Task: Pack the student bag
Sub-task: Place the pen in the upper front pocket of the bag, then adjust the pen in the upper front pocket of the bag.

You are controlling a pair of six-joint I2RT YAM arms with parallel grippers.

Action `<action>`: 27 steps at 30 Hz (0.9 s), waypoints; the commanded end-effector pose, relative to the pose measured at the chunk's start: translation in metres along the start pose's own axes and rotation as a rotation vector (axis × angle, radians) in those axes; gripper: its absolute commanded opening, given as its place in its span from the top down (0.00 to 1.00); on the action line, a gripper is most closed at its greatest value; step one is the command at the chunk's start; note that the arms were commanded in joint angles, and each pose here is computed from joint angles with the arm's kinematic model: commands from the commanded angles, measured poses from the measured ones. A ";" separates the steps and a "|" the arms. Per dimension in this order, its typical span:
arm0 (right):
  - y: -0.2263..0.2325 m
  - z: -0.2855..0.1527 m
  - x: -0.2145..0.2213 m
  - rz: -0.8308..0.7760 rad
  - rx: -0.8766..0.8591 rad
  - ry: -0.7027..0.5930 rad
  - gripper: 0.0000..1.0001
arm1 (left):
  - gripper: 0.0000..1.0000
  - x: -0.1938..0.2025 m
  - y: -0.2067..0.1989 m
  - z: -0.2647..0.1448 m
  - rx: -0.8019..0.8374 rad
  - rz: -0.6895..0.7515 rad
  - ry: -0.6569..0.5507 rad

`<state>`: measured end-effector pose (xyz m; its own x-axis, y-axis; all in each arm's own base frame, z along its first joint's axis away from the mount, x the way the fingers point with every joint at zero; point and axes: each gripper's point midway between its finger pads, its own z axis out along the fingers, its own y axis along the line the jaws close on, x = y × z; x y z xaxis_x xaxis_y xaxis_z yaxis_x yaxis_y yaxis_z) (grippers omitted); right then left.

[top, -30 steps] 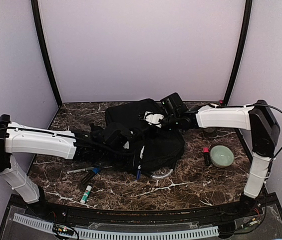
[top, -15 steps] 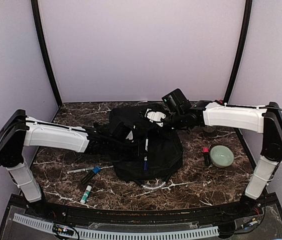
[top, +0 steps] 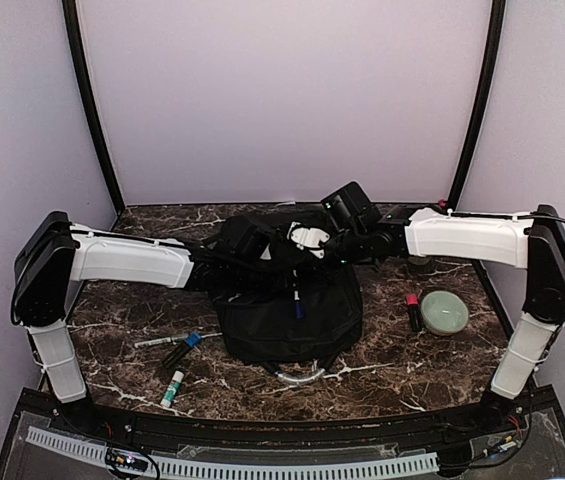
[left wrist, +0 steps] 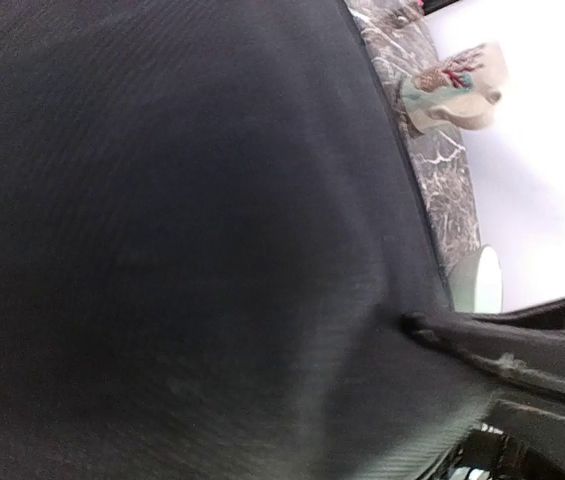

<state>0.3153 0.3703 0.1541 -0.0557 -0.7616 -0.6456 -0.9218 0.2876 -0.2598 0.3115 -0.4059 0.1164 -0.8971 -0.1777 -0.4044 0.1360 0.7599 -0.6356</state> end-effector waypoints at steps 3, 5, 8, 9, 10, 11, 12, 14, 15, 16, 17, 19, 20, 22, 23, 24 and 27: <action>0.003 -0.023 -0.033 -0.016 0.016 -0.129 1.00 | 0.66 -0.015 -0.014 -0.023 0.011 0.004 -0.068; 0.003 -0.022 -0.032 -0.017 0.015 -0.126 1.00 | 0.61 -0.010 -0.017 -0.034 0.002 0.025 -0.074; 0.002 -0.019 -0.030 -0.017 0.019 -0.118 1.00 | 0.60 0.000 -0.020 -0.050 -0.022 0.087 -0.071; 0.002 -0.019 -0.030 -0.017 0.019 -0.118 1.00 | 0.60 0.009 -0.022 -0.053 -0.027 0.124 -0.058; 0.002 -0.019 -0.030 -0.018 0.020 -0.117 1.00 | 0.59 0.016 -0.024 -0.055 -0.026 0.170 -0.042; 0.003 -0.019 -0.029 -0.018 0.019 -0.117 1.00 | 0.60 0.025 -0.027 -0.055 -0.015 0.216 -0.015; 0.003 -0.019 -0.029 -0.019 0.020 -0.119 1.00 | 0.61 0.034 -0.032 -0.054 0.005 0.266 0.004; 0.003 -0.019 -0.029 -0.017 0.019 -0.119 1.00 | 0.69 0.052 -0.037 -0.051 0.044 0.352 0.013; 0.003 -0.019 -0.030 -0.016 0.019 -0.120 1.00 | 0.76 0.061 -0.038 -0.049 0.070 0.380 0.014; 0.003 -0.019 -0.030 -0.015 0.017 -0.120 1.00 | 0.83 0.069 -0.038 -0.046 0.101 0.399 0.014; 0.003 -0.019 -0.029 -0.014 0.016 -0.118 1.00 | 0.87 0.074 -0.040 -0.044 0.134 0.407 0.011; 0.005 -0.019 -0.028 -0.015 0.013 -0.116 1.00 | 0.94 0.083 -0.036 -0.038 0.183 0.414 0.008; 0.005 -0.020 -0.028 -0.014 0.012 -0.118 1.00 | 0.97 0.083 -0.037 -0.035 0.199 0.416 0.001; 0.006 -0.019 -0.027 -0.013 0.011 -0.116 1.00 | 1.00 0.086 -0.038 -0.026 0.211 0.424 0.004; 0.006 -0.019 -0.027 -0.014 0.011 -0.116 1.00 | 1.00 0.084 -0.042 -0.023 0.223 0.426 -0.003; 0.005 -0.019 -0.027 -0.013 0.010 -0.115 1.00 | 1.00 0.083 -0.043 -0.019 0.227 0.426 -0.009; 0.005 -0.020 -0.028 -0.012 0.014 -0.118 1.00 | 1.00 0.081 -0.047 -0.010 0.238 0.425 -0.027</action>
<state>0.3111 0.3689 0.1538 -0.0448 -0.7564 -0.6526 -0.9190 0.2873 -0.2699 0.2160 -0.4274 0.0966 -0.7833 0.1505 -0.6031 0.5277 0.6737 -0.5173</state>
